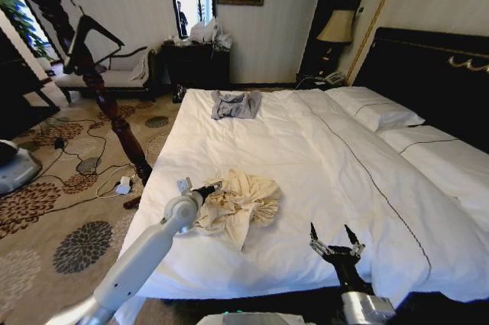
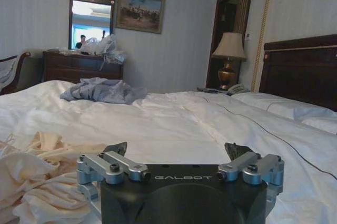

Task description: Pick up the clothes from the bed and hang them on the clothes hanger.

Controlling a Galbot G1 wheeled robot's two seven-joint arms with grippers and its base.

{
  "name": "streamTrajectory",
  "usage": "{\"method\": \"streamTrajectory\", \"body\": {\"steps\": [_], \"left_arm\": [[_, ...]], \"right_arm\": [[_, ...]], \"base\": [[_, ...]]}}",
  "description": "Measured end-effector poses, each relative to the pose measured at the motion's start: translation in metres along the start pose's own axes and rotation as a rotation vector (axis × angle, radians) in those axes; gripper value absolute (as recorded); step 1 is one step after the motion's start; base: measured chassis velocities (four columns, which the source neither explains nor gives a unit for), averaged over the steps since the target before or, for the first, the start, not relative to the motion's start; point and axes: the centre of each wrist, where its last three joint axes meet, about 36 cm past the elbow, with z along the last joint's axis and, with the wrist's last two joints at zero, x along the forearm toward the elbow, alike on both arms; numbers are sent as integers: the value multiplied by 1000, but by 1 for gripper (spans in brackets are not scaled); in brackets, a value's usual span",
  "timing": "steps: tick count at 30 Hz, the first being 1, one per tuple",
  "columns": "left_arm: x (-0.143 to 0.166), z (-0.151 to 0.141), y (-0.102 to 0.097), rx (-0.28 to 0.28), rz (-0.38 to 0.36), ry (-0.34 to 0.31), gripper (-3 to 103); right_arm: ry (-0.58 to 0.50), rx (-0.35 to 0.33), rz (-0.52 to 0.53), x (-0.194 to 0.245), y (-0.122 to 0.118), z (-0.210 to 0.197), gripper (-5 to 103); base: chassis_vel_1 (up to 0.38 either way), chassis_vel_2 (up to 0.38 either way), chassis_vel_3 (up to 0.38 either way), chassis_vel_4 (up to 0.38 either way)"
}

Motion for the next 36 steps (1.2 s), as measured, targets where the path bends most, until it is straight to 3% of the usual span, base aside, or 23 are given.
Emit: {"method": "streamTrajectory", "body": {"steps": [7, 13, 18, 19, 21, 22, 27, 34, 36], "left_arm": [[-10, -2, 5, 11, -49, 39, 76], [-17, -3, 15, 29, -85, 43, 49], [-21, -4, 15, 36, -80, 28, 38], [-23, -5, 15, 38, -80, 26, 26], [-24, -6, 16, 39, -80, 26, 26], [-26, -7, 16, 41, -78, 26, 16], [-29, -4, 17, 54, -62, 19, 2], [-23, 6, 21, 44, -41, -3, 0], [-7, 12, 28, 19, -22, -26, 0]], "right_arm": [[-3, -8, 4, 0, 3, 0, 100], [-2, -8, 5, 0, 4, 0, 100], [1, -7, 6, 1, 4, 1, 100], [3, -7, 6, 1, 4, 2, 100], [3, -7, 6, 2, 4, 1, 100], [1, -5, 7, 2, 4, 1, 100], [-3, -3, 18, 1, 1, -1, 100], [3, -10, 23, -1, -4, -3, 100], [15, -29, 27, -3, -9, -6, 100]], "base": [[0, 0, 0, 0], [0, 0, 0, 0], [0, 0, 0, 0], [0, 0, 0, 0], [0, 0, 0, 0], [0, 0, 0, 0], [0, 0, 0, 0], [0, 0, 0, 0], [0, 0, 0, 0]]}}
